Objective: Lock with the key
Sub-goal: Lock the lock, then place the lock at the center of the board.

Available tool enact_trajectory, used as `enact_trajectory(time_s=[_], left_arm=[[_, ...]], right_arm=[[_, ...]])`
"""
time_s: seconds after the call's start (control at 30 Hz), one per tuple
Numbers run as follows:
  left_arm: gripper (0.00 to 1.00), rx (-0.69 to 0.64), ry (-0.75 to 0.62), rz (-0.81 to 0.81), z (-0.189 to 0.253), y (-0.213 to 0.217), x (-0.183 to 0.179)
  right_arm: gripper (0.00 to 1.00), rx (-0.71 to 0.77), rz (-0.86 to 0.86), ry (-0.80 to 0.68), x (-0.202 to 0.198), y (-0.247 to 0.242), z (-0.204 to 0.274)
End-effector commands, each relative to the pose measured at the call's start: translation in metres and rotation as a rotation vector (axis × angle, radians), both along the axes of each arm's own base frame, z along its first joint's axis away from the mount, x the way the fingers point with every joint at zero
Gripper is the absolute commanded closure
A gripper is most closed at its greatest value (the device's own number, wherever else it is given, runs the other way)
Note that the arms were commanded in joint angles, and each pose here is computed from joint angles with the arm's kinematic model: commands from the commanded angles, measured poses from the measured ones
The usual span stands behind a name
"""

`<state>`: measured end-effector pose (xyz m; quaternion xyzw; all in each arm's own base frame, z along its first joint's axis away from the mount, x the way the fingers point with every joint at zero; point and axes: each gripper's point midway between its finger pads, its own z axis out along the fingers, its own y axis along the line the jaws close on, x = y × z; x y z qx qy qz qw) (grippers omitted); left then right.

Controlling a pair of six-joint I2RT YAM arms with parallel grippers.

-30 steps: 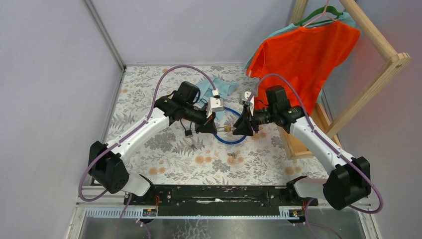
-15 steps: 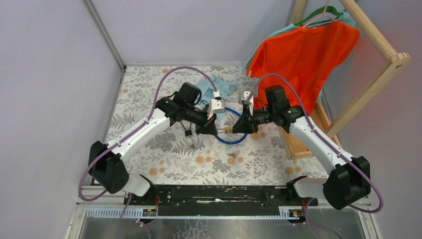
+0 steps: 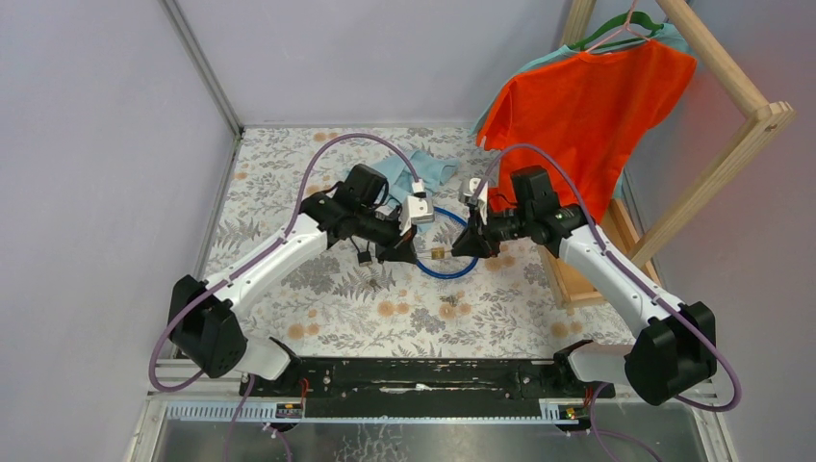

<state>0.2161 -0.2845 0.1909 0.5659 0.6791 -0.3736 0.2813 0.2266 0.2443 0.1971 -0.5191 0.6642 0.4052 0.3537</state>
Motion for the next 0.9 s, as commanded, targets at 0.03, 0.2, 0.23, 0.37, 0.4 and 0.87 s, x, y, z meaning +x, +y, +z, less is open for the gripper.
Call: enact_trajectory(time_s=[0.03,0.2,0.23,0.37,0.4,0.87], left_arm=[[1.0,-0.003,-0.057,0.009,0.005,0.009,0.0],[1.0,0.019,-0.079,0.039,0.001,0.022,0.007],[1.0,0.029,-0.084,0.051,0.0,0.026,0.01],[1.0,0.104,-0.099,0.156,-0.01,0.052,0.026],[1.0,0.137,-0.108,0.193,-0.014,0.061,0.032],[1.0,0.568,0.037,0.745,-0.103,0.236,0.082]], right_arm=[[1.0,-0.012,-0.033,-0.066,0.013,-0.013,0.006],[1.0,-0.016,-0.054,-0.079,0.017,-0.02,0.007],[1.0,-0.024,-0.064,-0.084,0.019,-0.021,0.007],[1.0,-0.023,-0.096,-0.083,0.022,-0.022,0.003],[1.0,-0.019,-0.102,-0.074,0.022,-0.021,0.0],[1.0,-0.082,-0.031,0.004,0.007,0.02,-0.03]])
